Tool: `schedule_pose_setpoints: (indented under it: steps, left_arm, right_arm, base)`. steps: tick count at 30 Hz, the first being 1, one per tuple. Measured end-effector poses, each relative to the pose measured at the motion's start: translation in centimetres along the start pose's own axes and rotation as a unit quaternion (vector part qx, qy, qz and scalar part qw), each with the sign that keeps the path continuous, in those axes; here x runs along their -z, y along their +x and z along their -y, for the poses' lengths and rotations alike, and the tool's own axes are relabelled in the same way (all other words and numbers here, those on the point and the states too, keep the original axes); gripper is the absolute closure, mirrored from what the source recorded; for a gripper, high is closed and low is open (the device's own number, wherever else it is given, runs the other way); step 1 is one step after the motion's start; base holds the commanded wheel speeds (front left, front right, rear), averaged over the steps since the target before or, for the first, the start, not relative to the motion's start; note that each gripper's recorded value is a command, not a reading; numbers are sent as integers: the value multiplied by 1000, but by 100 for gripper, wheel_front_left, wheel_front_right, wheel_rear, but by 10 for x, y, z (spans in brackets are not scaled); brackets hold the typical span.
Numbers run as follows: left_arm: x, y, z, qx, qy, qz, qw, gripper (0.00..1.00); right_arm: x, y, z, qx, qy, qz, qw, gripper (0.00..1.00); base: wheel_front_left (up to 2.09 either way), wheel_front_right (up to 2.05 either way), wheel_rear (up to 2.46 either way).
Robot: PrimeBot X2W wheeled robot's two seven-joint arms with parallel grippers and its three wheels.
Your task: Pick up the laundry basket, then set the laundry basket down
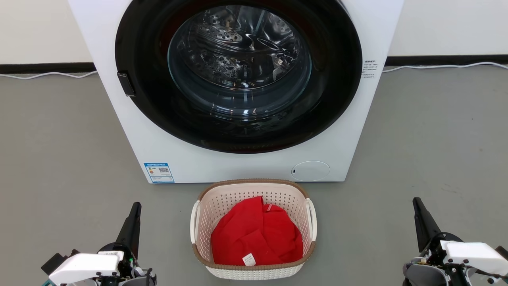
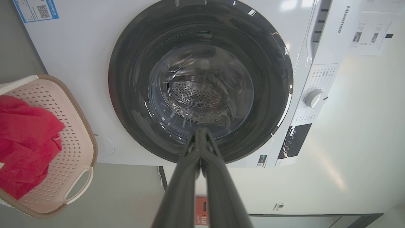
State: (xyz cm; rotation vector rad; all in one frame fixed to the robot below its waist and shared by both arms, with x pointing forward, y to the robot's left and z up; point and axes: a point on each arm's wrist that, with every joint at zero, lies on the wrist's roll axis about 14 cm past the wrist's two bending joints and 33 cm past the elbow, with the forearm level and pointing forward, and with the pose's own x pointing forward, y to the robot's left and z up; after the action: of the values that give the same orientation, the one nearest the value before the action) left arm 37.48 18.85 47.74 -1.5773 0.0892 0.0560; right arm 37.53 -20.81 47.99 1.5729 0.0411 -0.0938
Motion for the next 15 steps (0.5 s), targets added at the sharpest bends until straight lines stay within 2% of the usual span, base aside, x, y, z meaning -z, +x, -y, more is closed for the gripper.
schedule_pose_setpoints:
  steps: [15]
  left_arm:
    - [0,0,0,0,0,0,1000,100]
  right_arm:
    - [0,0,0,0,0,0,1000,100]
  base:
    - [0,0,0]
